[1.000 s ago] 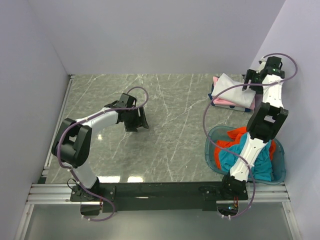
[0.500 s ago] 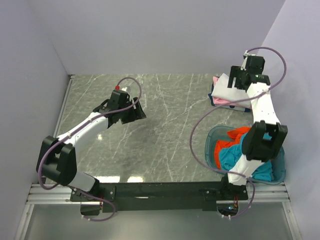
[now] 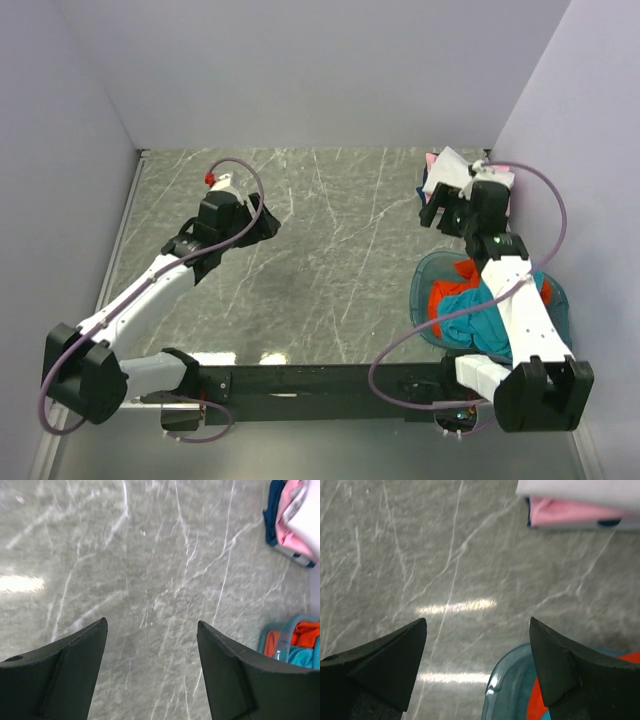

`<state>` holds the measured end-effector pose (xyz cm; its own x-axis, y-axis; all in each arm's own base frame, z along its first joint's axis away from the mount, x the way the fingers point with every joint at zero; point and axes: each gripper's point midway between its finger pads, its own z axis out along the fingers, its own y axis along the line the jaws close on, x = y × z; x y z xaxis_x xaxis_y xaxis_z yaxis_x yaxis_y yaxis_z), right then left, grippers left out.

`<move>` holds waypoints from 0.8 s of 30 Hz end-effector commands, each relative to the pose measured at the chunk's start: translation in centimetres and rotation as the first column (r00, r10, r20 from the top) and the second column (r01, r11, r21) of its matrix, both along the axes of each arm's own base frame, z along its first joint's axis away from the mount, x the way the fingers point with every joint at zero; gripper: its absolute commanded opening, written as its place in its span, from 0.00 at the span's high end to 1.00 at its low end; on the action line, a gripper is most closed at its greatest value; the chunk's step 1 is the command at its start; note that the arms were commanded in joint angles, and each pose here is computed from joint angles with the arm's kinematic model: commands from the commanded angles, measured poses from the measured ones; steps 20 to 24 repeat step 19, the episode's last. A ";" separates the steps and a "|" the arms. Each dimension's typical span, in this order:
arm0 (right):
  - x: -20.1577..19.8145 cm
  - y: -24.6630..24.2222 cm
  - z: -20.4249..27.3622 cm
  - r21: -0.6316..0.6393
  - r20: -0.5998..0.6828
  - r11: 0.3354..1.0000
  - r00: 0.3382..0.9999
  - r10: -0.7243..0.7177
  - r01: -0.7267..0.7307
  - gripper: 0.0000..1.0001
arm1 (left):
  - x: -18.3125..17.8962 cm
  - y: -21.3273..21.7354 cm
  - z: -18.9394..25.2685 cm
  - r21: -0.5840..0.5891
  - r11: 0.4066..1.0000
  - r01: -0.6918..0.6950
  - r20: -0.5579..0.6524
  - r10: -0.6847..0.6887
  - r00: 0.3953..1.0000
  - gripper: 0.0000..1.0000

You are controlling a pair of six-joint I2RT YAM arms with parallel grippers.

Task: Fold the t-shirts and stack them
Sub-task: Reset both grippers

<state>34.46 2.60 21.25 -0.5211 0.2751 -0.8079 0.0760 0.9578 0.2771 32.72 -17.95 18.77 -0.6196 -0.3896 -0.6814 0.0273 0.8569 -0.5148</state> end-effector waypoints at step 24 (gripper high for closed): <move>-7.1 0.8 -3.0 0.084 0.001 0.995 0.999 -0.053 0.053 0.09 | -1.0 3.6 4.0 -0.033 0.987 -0.157 0.176 0.161 0.971 0.21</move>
